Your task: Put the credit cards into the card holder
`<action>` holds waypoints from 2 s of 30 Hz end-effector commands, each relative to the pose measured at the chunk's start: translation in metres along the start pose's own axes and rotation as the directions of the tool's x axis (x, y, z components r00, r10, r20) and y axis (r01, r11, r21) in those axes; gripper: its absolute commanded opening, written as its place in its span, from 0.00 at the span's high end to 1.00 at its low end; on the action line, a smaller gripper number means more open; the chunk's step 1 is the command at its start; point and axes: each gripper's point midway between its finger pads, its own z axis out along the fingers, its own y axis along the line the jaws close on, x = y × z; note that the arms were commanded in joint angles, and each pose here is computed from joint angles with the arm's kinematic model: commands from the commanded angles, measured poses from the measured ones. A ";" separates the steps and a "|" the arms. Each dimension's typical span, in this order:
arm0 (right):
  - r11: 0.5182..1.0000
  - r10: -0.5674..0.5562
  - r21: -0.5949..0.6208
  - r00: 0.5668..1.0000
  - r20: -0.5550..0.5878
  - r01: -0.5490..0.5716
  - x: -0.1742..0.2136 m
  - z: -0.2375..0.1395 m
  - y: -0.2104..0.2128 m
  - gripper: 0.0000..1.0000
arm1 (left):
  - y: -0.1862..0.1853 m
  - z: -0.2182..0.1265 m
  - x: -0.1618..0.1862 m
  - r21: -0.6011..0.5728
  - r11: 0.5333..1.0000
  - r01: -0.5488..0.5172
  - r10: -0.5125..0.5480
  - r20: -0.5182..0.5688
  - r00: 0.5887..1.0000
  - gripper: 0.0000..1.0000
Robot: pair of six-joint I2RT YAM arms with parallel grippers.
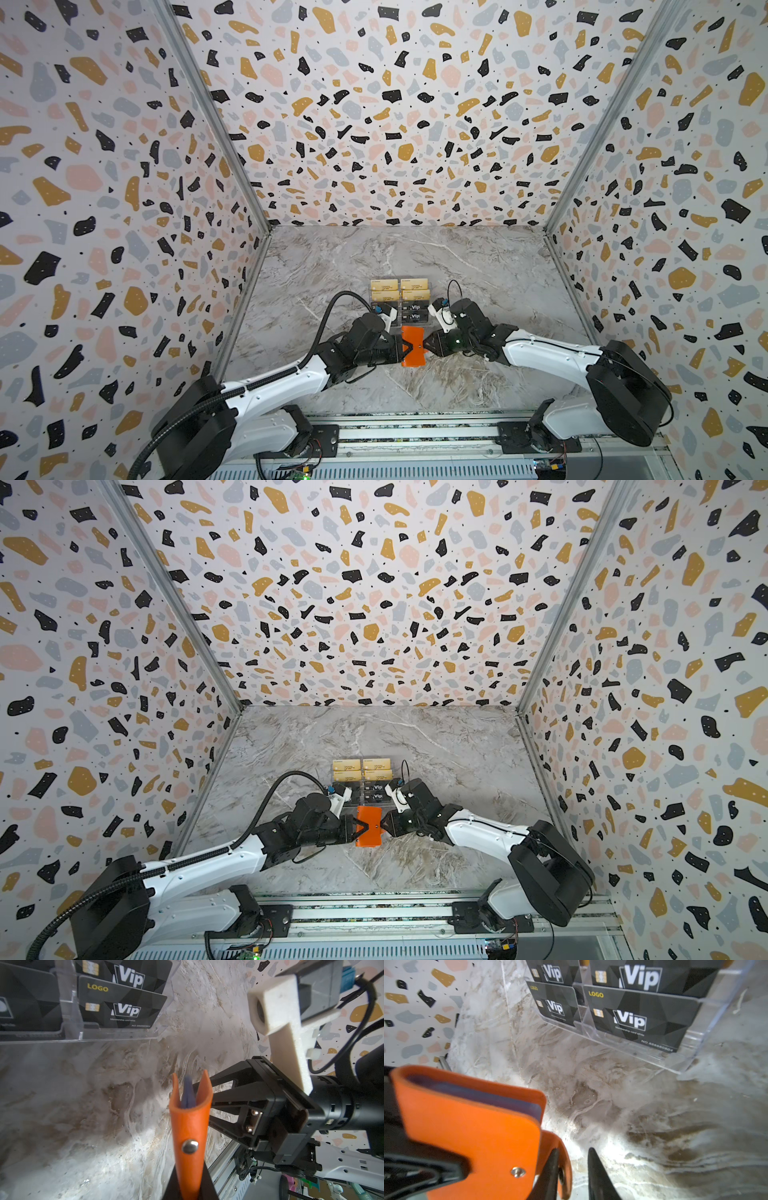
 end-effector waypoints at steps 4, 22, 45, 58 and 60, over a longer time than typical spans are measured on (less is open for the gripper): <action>0.982 -0.024 -0.187 0.997 0.076 0.037 -0.014 -0.021 0.033 0.73 | -0.022 -0.007 -0.011 0.130 0.992 0.001 -0.005 0.035 0.999 0.94; 0.943 -0.043 -0.324 0.993 0.112 0.078 -0.009 -0.040 0.047 0.72 | -0.030 -0.012 -0.014 0.210 0.977 0.019 -0.027 0.035 0.999 0.90; 0.856 -0.036 -0.501 0.980 0.194 0.130 -0.008 -0.077 0.066 0.41 | -0.061 -0.022 -0.010 0.390 0.921 0.000 0.000 -0.001 1.000 0.87; 0.748 -0.034 -0.641 0.974 0.223 0.173 -0.008 -0.100 0.087 0.61 | -0.073 -0.027 -0.009 0.466 0.885 0.005 0.001 -0.012 1.000 0.87; 0.744 -0.036 -0.646 0.975 0.219 0.172 -0.007 -0.099 0.087 0.64 | -0.075 -0.028 -0.009 0.471 0.882 0.002 0.003 -0.011 1.000 0.87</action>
